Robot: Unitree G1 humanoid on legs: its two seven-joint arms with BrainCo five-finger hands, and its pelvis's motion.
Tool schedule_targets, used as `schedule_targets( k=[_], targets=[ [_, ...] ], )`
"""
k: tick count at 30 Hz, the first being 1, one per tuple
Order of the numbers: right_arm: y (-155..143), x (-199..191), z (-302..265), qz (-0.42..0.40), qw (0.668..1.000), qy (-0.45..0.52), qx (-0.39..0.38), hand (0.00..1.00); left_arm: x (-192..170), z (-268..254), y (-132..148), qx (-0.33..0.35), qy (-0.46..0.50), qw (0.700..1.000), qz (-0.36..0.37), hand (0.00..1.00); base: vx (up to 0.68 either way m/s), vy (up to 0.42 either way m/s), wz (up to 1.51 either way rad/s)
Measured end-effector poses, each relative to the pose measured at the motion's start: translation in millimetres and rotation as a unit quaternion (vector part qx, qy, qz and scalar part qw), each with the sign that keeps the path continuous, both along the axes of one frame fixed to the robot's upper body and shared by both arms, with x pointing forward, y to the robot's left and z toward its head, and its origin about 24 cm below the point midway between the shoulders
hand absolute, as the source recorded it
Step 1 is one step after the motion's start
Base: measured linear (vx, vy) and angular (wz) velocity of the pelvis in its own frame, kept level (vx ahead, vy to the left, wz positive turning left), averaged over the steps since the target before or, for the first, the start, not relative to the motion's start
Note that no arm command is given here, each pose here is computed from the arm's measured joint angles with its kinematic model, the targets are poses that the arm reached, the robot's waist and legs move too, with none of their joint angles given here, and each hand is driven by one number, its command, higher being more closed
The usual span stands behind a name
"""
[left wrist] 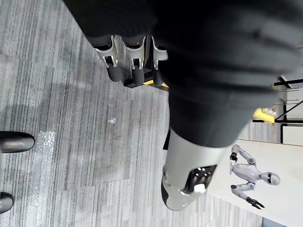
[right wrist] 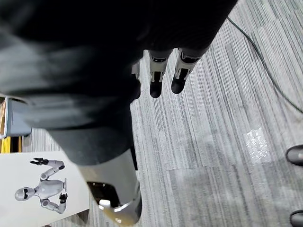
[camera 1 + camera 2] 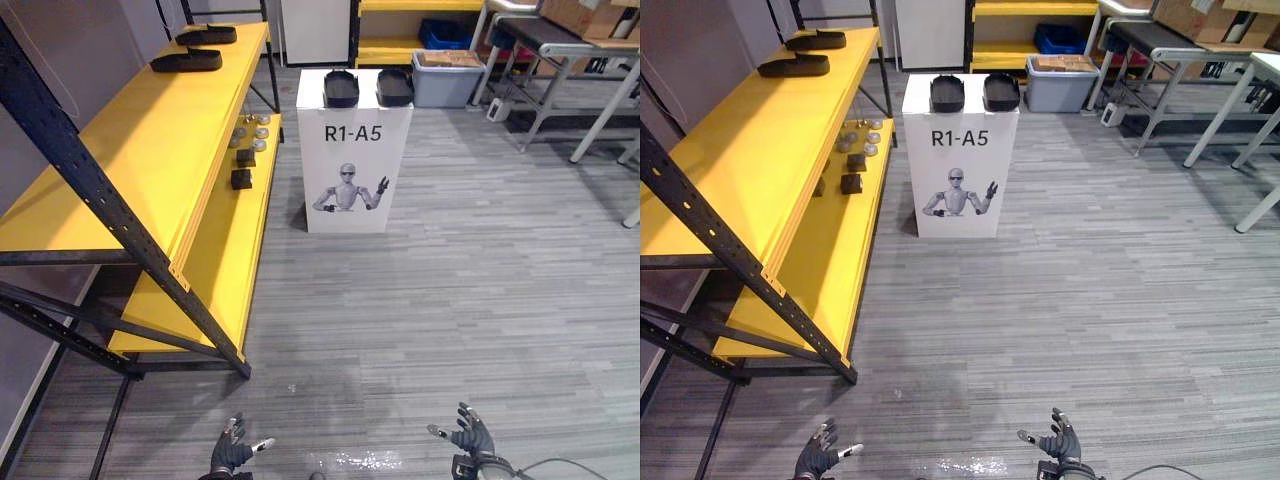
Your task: Walk over and take plastic housings, then place them on the shelf
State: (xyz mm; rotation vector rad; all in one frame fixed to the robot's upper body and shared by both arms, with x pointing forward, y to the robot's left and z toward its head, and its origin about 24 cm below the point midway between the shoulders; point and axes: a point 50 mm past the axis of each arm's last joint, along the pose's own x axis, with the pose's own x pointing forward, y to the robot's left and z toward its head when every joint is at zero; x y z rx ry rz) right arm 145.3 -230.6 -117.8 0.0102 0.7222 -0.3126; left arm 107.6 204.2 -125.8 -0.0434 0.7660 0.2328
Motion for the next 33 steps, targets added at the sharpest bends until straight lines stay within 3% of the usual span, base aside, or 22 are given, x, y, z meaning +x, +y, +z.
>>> schedule_targets(
  k=[9, 16, 25, 33],
  targets=[
    [5.7, 23.6, 8.3, 0.005, 1.000, -0.027, -0.002, 0.00, 20.3, 8.0, 2.3, 0.001, -0.031, 0.999, 0.021, 0.00, 0.12, 0.057, -0.03],
    [0.0, 25.2, 9.2, 0.006, 1.000, -0.022, -0.017, 0.00, 63.7, 26.2, 3.7, 0.011, -0.090, 0.996, 0.009, 0.00, 0.47, -0.125, 0.64],
    [8.3, 41.3, 15.0, 0.030, 0.999, -0.039, -0.019, 0.00, 59.4, 17.8, -11.8, -0.015, -0.072, 0.997, 0.013, 0.00, 0.66, -0.245, -0.26],
    [6.0, 37.8, 7.7, 0.008, 1.000, -0.017, -0.010, 0.00, 46.7, 13.6, -22.9, -0.035, -0.063, 0.997, 0.026, 0.00, 0.49, 0.096, -0.52]
  ],
)
